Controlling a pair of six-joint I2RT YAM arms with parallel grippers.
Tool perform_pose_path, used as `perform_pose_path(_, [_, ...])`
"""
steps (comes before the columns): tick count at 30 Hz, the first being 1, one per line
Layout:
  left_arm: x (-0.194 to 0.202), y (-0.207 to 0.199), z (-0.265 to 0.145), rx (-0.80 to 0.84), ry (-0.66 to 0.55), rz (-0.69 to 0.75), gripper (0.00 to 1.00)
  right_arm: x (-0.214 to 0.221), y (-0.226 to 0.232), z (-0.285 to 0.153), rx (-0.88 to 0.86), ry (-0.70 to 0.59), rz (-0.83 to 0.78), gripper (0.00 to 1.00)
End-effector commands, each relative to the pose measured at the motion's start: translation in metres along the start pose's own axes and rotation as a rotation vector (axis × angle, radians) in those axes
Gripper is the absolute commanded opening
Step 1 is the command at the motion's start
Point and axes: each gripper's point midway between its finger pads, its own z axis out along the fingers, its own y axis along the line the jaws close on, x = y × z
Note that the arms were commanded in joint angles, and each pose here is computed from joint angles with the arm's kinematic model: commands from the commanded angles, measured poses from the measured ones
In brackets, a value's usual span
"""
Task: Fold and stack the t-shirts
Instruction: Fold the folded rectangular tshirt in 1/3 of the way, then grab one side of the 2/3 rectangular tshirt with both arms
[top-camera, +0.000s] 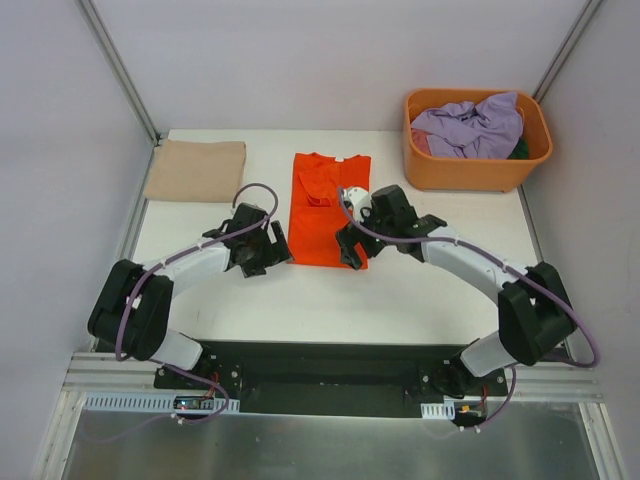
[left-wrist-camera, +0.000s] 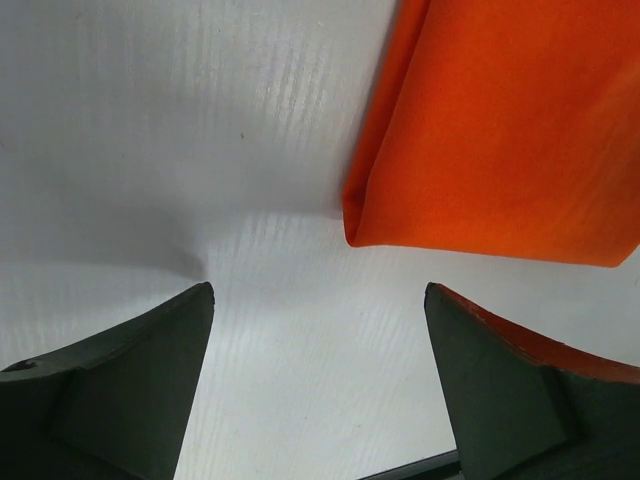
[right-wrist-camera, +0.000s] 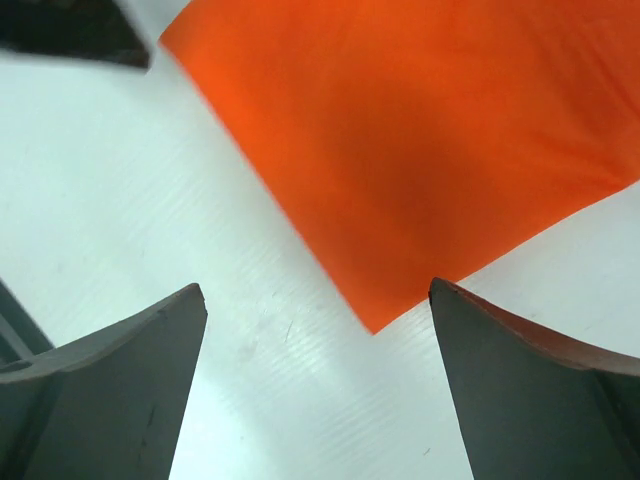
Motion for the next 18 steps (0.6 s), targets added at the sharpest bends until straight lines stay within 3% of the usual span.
perform_pose_path(1, [-0.014, -0.023, 0.01, 0.045, 0.004, -0.048, 0.82, 0.026, 0.026, -0.007, -0.111, -0.011, -0.226, 0.96])
perform_pose_path(6, [-0.014, -0.02, 0.022, 0.015, 0.02, -0.073, 0.7, 0.048, 0.032, -0.001, -0.129, 0.047, -0.243, 0.96])
perform_pose_path(12, [-0.007, -0.022, 0.031, 0.026, 0.062, -0.075, 0.42, 0.05, 0.023, 0.005, -0.086, 0.073, -0.238, 0.96])
perform_pose_path(15, [-0.006, -0.024, 0.035, 0.041, 0.074, -0.067, 0.37, 0.052, 0.02, 0.007, -0.075, 0.093, -0.238, 0.98])
perform_pose_path(18, [-0.007, -0.028, 0.04, 0.051, 0.092, -0.049, 0.26, 0.058, 0.017, 0.009, -0.07, 0.153, -0.225, 0.99])
